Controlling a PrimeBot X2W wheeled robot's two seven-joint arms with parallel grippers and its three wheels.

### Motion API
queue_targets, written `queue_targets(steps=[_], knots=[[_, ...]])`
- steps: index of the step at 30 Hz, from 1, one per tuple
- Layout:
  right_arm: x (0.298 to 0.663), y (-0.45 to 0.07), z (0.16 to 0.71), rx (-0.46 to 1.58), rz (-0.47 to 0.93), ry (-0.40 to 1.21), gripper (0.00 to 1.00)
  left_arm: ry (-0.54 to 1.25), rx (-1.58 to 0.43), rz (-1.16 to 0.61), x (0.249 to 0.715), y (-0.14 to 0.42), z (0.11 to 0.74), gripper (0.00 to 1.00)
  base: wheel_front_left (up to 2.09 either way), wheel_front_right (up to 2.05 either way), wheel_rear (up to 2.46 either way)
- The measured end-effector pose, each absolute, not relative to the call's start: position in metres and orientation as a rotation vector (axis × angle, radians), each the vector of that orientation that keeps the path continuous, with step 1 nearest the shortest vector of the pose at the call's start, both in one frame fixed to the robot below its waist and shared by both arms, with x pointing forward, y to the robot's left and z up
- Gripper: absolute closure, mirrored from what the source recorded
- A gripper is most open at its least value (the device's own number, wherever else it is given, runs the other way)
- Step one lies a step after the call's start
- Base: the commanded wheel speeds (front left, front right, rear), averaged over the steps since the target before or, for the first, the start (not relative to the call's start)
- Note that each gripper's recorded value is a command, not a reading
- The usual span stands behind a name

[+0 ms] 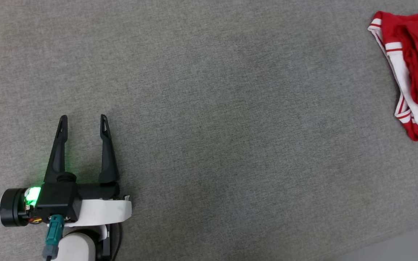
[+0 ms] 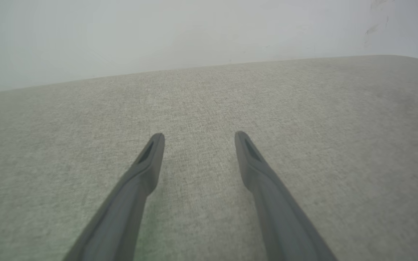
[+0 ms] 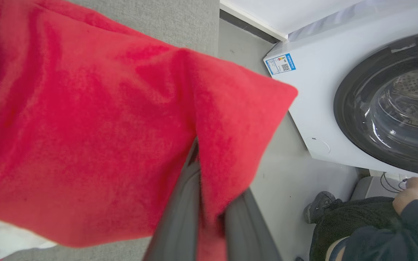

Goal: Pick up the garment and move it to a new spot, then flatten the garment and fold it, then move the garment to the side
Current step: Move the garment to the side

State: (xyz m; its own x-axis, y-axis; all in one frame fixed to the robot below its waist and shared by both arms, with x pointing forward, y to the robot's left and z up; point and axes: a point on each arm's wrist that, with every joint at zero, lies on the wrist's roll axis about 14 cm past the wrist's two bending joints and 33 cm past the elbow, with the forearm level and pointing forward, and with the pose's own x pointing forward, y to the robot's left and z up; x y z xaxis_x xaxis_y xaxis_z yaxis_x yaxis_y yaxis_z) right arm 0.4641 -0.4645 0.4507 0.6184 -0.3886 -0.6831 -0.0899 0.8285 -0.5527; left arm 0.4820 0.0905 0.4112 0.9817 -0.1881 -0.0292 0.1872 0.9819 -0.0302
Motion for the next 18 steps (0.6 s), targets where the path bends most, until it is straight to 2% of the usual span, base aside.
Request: queue_targets(steps=[3, 4, 11, 18], knots=[[0.465, -0.463, 0.442, -0.552, -0.193, 0.891, 0.98, 0.026, -0.026, -0.188, 0.482, 0.090, 0.413, 0.00, 0.00, 0.00, 0.00], [0.466, -0.460, 0.441, -0.532, -0.195, 0.883, 0.00, 0.023, -0.025, -0.187, 0.482, 0.090, 0.415, 0.00, 0.00, 0.00, 0.00], [0.464, -0.471, 0.473, -0.589, -0.229, 0.768, 0.00, -0.007, -0.031, -0.184, 0.472, 0.088, 0.436, 0.00, 0.00, 0.00, 0.00], [0.493, -0.442, 0.550, -0.635, -0.174, 0.378, 0.00, -0.035, -0.020, -0.165, 0.447, 0.097, 0.463, 0.00, 0.00, 0.00, 0.00]])
